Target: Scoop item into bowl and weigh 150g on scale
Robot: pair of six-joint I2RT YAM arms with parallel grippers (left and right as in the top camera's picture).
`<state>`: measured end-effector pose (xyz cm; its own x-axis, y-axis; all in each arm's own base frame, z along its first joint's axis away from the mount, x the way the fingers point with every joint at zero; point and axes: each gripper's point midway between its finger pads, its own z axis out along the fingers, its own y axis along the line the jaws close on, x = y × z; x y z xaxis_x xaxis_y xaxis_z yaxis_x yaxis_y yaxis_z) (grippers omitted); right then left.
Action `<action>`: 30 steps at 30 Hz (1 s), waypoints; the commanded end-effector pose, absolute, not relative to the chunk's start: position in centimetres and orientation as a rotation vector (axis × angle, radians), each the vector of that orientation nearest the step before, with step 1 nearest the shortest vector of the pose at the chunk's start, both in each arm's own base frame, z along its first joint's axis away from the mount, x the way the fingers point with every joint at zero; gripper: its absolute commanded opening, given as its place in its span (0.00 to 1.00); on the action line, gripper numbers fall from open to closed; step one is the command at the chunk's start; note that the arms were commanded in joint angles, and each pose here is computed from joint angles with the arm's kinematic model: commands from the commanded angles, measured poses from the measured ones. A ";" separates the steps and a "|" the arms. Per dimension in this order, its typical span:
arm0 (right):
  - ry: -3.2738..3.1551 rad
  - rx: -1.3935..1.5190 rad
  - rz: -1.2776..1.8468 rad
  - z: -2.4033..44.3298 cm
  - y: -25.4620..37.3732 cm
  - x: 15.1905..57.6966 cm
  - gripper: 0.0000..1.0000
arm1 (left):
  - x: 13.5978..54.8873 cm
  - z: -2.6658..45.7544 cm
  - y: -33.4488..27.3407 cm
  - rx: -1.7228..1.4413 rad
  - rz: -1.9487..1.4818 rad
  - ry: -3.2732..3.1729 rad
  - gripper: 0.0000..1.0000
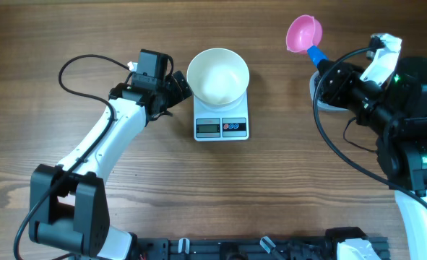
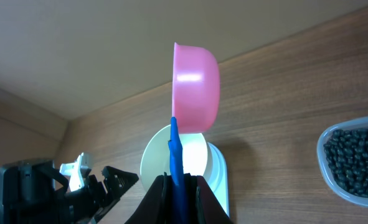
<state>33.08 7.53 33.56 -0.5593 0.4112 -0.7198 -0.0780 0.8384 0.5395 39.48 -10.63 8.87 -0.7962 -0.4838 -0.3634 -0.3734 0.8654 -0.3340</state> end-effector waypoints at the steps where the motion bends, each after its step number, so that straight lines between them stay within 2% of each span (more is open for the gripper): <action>1: 2.039 0.227 0.636 34.9 7.2 33.1 0.04 | 39.2 8.3 -11.5 -0.590 -0.345 2.618 1.00; 7: 2.040 0.227 0.635 34.8 7.2 33.1 0.05 | 39.3 8.2 -10.4 -0.609 -0.268 2.601 1.00; 20: 2.040 0.226 0.636 34.8 7.2 33.1 0.04 | 39.3 8.5 -12.4 -0.496 -0.377 2.626 1.00; 24: 2.042 0.226 0.635 34.8 7.2 33.1 0.04 | 39.6 8.5 -11.0 -0.535 -0.280 2.602 1.00; 30: 2.042 0.224 0.632 34.8 7.2 33.1 0.04 | 40.9 12.1 -12.3 -0.487 -0.444 2.495 1.00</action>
